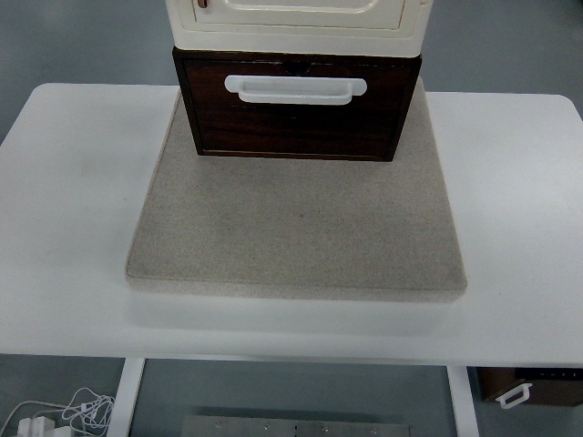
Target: Close drawer under combined cabinet
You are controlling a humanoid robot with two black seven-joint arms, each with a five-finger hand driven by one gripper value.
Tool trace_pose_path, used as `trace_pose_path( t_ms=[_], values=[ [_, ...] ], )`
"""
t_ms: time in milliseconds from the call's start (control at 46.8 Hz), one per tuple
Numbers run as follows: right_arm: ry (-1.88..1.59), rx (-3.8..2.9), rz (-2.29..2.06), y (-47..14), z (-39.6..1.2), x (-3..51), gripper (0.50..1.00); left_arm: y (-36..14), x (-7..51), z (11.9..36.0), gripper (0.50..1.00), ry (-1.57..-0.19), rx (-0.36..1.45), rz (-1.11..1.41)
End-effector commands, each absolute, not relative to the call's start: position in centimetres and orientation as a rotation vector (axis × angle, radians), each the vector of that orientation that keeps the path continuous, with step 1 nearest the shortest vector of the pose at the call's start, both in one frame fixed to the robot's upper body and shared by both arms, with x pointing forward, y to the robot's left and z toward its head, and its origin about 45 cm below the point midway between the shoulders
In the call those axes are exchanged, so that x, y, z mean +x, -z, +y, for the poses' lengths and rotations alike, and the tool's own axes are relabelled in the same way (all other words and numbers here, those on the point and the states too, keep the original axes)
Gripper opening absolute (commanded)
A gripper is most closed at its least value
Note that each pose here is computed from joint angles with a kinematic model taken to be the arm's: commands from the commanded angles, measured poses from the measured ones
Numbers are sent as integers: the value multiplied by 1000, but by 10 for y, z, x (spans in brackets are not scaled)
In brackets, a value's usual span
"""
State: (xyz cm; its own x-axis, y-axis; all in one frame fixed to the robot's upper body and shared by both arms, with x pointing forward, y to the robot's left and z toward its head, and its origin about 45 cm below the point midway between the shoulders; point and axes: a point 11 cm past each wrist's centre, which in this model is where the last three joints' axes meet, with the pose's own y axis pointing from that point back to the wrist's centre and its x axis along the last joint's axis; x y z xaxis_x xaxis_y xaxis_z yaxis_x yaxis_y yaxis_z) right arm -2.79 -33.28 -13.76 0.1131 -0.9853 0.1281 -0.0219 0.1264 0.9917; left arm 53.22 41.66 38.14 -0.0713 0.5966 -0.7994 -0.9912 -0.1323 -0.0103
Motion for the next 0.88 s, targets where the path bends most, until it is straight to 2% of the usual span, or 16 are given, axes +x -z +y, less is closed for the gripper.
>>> trace_pose_path(
  t_ms=[0,128,299,641,855],
  values=[
    [1026,1176,-1192,138,-333,-29,952,-346,530,402,1000,-1530,-766,725],
    [1027,1177,-1191,138,-333,-29,952,-311,526,388,1000,-1459,-796,782],
    [1028,1178,-1191,138,-332,-29,952,-290,525,366,1000,-1390,-832,822],
    [1028,1178,-1191,138,-332,-29,952,-286,531,333,1000,-1341,-926,887],
    [1029,1178,-1192,138,-332,-29,952,-286,532,329,1000,-1341,-931,886]
  ],
)
